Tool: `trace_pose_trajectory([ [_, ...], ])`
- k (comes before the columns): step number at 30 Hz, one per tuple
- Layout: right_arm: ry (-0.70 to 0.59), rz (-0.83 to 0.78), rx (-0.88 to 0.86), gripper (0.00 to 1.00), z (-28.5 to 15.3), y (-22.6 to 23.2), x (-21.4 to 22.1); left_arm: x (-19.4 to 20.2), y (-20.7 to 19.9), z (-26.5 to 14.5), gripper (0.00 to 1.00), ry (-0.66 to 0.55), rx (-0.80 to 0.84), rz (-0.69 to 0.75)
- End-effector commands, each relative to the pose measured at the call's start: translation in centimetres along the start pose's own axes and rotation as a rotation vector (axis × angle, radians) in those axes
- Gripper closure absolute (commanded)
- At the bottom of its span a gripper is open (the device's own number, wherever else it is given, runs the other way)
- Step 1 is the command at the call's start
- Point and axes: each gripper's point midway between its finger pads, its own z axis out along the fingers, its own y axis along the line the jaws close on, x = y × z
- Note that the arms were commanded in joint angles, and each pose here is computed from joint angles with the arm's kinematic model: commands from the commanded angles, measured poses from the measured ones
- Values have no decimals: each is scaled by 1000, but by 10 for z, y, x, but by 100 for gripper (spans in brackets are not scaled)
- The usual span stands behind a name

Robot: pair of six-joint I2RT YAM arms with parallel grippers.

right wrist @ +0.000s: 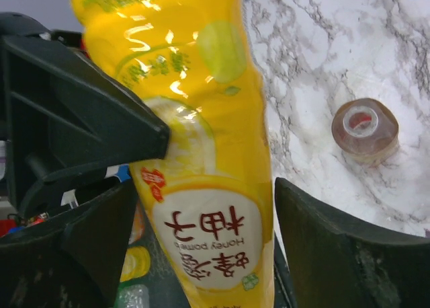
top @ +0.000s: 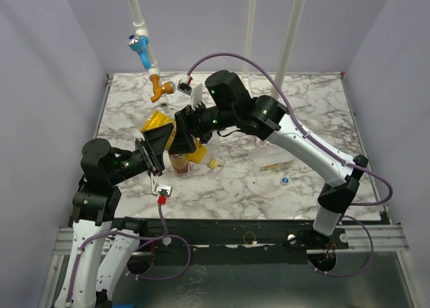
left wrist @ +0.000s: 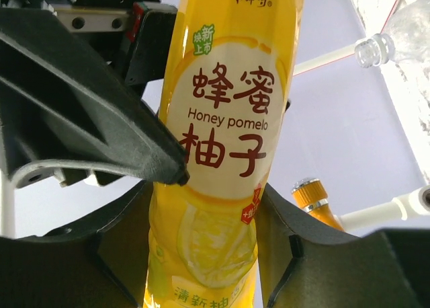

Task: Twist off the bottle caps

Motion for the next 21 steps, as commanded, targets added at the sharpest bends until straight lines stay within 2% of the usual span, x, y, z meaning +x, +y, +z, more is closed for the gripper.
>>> trace_pose_trajectory([
  [1,-88,-79,-32,4,-8,17,-26,0,6,-3,64,8,-8,-74],
  [2,-109,-95,-14,0,-14,17,-32,2,6,-5,65,18,-9,-106],
  [8,-362,-240,115,0,-73,27,-85,9,8,-12,69,73,-26,-376],
  [13,-589,-314,178,0,-129,39,-113,7,20,-19,71,88,-84,-743],
  [16,-694,-334,186,0,-153,46,-122,8,30,-19,73,86,-134,-1011],
  [21,-775,-359,129,0,-162,58,-125,3,40,-14,73,46,-196,-1421],
])
